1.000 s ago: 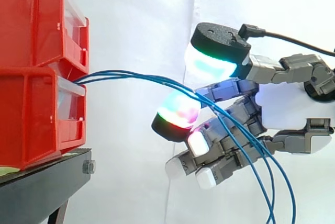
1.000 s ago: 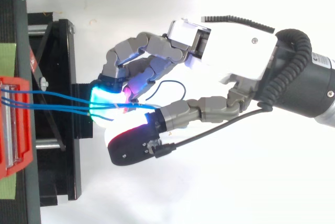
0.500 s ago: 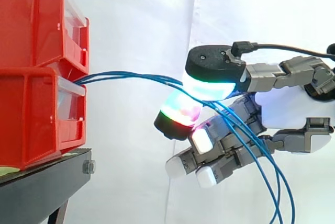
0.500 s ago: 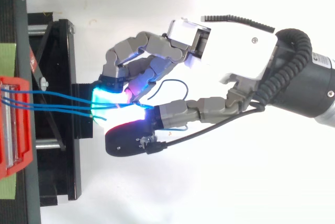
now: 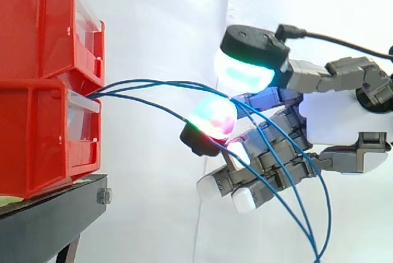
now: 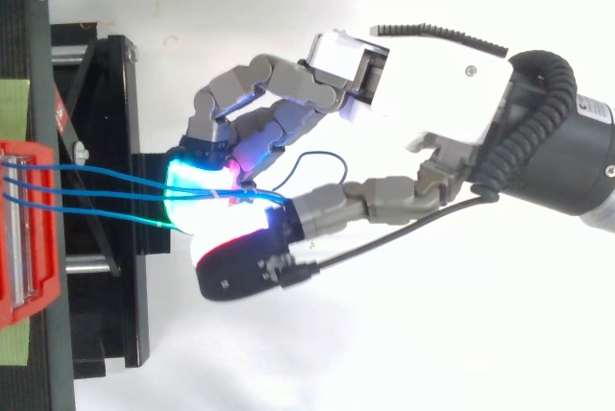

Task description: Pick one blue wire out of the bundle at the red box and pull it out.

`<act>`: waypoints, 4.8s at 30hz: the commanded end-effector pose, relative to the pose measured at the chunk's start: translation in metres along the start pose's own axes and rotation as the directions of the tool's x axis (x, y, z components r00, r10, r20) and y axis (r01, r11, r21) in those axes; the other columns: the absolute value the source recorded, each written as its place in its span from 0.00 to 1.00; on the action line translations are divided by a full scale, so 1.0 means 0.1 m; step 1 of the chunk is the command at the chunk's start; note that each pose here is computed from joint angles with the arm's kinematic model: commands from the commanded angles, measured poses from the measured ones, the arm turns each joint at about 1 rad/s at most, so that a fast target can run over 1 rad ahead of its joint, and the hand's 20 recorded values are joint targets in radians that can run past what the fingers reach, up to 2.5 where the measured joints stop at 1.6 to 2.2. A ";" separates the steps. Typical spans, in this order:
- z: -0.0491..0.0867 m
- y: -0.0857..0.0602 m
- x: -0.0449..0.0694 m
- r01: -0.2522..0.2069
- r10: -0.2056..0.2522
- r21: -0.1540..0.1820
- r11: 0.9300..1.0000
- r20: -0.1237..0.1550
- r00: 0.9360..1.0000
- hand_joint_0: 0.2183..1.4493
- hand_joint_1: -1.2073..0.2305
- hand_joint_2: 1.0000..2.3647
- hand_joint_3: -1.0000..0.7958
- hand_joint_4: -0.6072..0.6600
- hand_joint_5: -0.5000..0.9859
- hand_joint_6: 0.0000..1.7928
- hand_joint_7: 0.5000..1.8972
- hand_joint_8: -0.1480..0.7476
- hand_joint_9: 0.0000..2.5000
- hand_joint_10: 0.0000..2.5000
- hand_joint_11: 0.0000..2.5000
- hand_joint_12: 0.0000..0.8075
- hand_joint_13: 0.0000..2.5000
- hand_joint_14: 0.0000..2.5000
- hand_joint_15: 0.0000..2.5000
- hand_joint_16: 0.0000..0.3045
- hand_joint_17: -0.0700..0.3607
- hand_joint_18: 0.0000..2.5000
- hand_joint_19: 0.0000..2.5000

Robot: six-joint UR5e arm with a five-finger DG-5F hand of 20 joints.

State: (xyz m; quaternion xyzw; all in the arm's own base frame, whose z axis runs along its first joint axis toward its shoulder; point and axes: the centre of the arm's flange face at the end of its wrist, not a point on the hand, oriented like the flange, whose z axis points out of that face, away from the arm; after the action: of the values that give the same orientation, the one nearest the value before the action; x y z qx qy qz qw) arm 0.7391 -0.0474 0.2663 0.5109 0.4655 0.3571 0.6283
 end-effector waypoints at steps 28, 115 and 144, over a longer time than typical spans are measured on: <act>-0.01 0.00 -0.01 0.004 -0.004 0.009 1.000 0.001 1.000 0.30 0.34 0.01 0.46 0.60 0.21 0.52 0.34 0.62 0.44 0.01 0.31 0.55 0.31 0.01 0.14 0.17 0.44 0.31 0.19; -0.06 0.00 0.02 -0.299 0.299 0.039 0.954 0.004 0.954 0.34 0.23 0.00 0.29 0.62 0.23 0.52 0.40 0.59 0.40 0.01 0.31 0.54 0.29 0.01 0.14 0.17 0.44 0.30 0.19; -0.08 -0.01 0.01 -0.256 0.256 0.055 0.965 0.003 0.967 0.32 0.28 0.01 0.47 0.51 0.25 0.53 0.44 0.61 0.43 0.01 0.30 0.58 0.30 0.00 0.14 0.19 0.47 0.32 0.18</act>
State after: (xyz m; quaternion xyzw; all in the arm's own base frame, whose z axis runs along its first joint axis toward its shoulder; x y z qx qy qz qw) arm 0.7325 -0.0435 0.2650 0.5856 0.4004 0.4299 0.5584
